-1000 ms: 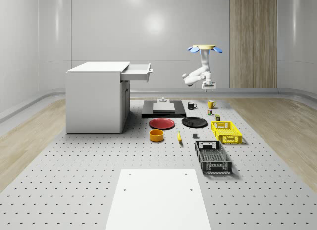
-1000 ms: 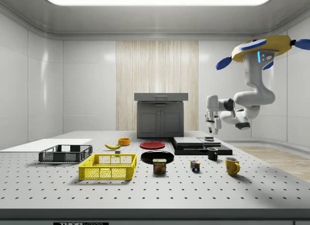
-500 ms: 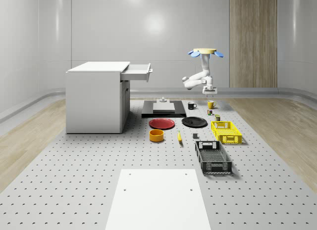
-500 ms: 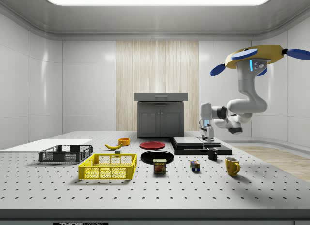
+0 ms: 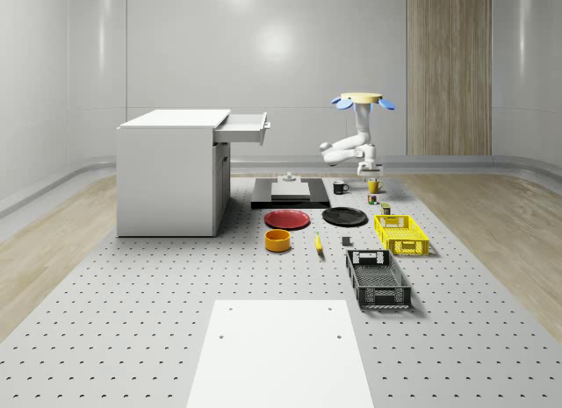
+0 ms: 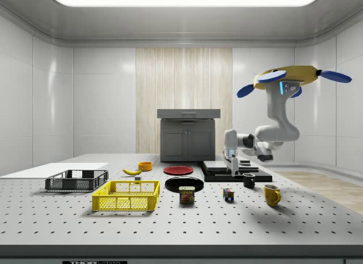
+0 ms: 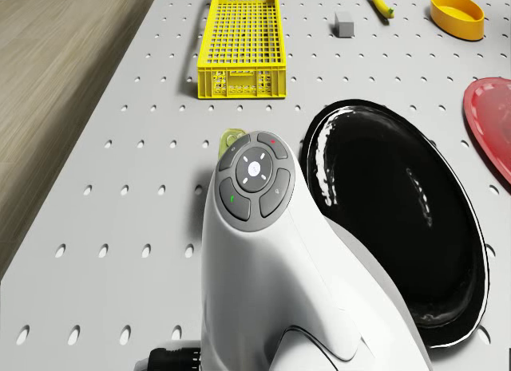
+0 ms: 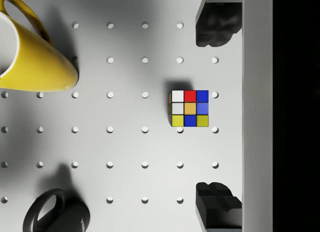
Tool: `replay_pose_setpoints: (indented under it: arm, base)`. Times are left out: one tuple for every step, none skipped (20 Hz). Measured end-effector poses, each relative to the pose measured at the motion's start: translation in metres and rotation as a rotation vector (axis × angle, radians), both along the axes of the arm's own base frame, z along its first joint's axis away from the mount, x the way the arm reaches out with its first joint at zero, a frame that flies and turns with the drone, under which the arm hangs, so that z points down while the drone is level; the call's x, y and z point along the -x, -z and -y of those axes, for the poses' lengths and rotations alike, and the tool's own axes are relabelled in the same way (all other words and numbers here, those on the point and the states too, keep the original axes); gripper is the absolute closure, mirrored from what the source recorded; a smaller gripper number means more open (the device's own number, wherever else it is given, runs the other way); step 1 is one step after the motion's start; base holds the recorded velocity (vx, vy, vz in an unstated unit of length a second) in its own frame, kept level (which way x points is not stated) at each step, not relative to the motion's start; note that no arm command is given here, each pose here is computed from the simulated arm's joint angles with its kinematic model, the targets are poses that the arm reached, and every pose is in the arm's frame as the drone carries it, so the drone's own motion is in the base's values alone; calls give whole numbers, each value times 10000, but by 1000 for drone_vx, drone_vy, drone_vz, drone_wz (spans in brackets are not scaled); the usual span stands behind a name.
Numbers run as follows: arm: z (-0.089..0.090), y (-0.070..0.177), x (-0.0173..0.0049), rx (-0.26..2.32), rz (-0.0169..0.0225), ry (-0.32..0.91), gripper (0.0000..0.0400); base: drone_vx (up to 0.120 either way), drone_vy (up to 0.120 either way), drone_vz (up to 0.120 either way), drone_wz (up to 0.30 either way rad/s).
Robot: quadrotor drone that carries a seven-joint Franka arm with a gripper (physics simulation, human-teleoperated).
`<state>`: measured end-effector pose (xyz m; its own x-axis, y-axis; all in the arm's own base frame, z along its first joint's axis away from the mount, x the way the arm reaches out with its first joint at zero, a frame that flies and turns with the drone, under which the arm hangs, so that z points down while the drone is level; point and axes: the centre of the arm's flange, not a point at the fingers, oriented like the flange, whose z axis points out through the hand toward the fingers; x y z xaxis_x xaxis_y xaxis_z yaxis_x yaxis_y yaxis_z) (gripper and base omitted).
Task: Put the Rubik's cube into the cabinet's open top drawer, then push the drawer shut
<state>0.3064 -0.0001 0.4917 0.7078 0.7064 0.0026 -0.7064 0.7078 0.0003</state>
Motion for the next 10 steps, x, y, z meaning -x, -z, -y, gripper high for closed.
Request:
replay_pose_setpoints:
  arm:
    - [0,0,0,1,0,0,0]
    - [0,0,0,2,0,0,0]
    - [0,0,0,3,0,-1,0]
    - [0,0,0,3,0,-1,0]
    - [0,0,0,4,0,-1,0]
    - [0,0,0,4,0,-1,0]
    - [0,0,0,5,-1,-1,0]
    - [0,0,0,5,-1,-1,0]
    - [0,0,0,5,-1,-2,0]
    - [0,0,0,6,-1,-2,0]
  base:
    - [80,0,-120,0]
    - [0,0,-120,0]
    - [0,0,-120,0]
    - [0,0,-120,0]
    - [0,0,-120,0]
    - [0,80,-120,0]
    - [0,120,-120,0]
    - [0,120,-120,0]
    - [0,0,-120,0]
    - [0,0,-120,0]
